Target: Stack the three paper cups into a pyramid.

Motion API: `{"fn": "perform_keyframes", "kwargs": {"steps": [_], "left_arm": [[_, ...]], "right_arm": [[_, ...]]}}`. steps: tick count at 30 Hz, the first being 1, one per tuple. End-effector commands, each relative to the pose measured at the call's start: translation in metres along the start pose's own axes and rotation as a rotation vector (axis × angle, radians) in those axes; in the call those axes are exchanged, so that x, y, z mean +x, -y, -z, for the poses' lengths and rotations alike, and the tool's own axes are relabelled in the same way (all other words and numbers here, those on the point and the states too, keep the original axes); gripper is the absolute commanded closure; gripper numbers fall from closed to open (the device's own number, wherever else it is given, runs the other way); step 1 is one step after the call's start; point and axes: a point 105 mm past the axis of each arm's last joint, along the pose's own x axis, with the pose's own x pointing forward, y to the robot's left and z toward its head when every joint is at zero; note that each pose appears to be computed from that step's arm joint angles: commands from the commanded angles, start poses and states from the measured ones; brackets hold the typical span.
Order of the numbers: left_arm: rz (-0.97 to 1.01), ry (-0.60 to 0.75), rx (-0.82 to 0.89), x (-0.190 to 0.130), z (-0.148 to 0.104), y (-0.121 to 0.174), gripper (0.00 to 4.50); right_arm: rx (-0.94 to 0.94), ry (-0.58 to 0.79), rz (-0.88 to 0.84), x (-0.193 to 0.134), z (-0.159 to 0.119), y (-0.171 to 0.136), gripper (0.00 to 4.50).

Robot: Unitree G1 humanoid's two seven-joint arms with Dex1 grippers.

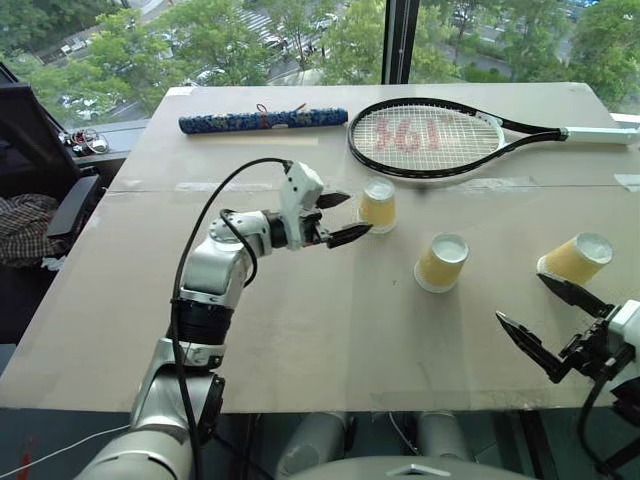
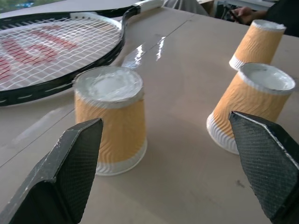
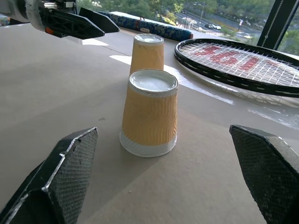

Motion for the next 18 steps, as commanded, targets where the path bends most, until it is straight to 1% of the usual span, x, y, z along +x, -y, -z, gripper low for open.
{"fn": "perform_keyframes", "kwargs": {"steps": [1,7,11,16,17,18], "left_arm": [[-0.017,-0.026,0.057,0.009,-0.001,-0.013,0.08],[0.034,-0.057,0.08,0.039,0.007,-0.02,0.08],[0.05,-0.054,0.085,0.056,0.008,-0.021,0.08],[0.054,-0.069,0.088,0.067,0.014,-0.022,0.08],[0.066,-0.064,0.087,0.067,0.014,-0.022,0.59],[0.076,-0.053,0.085,0.066,0.012,-0.021,0.9]], "right_arm": [[-0.021,0.03,-0.03,-0.004,-0.016,0.012,0.0],[-0.032,-0.003,-0.107,-0.016,-0.026,0.027,0.0],[-0.041,-0.014,-0.119,-0.022,-0.031,0.032,0.0],[-0.034,0.013,-0.123,-0.023,-0.039,0.033,0.0],[-0.029,0.015,-0.129,-0.022,-0.04,0.032,0.0],[-0.025,0.017,-0.135,-0.022,-0.04,0.03,0.0]]}}
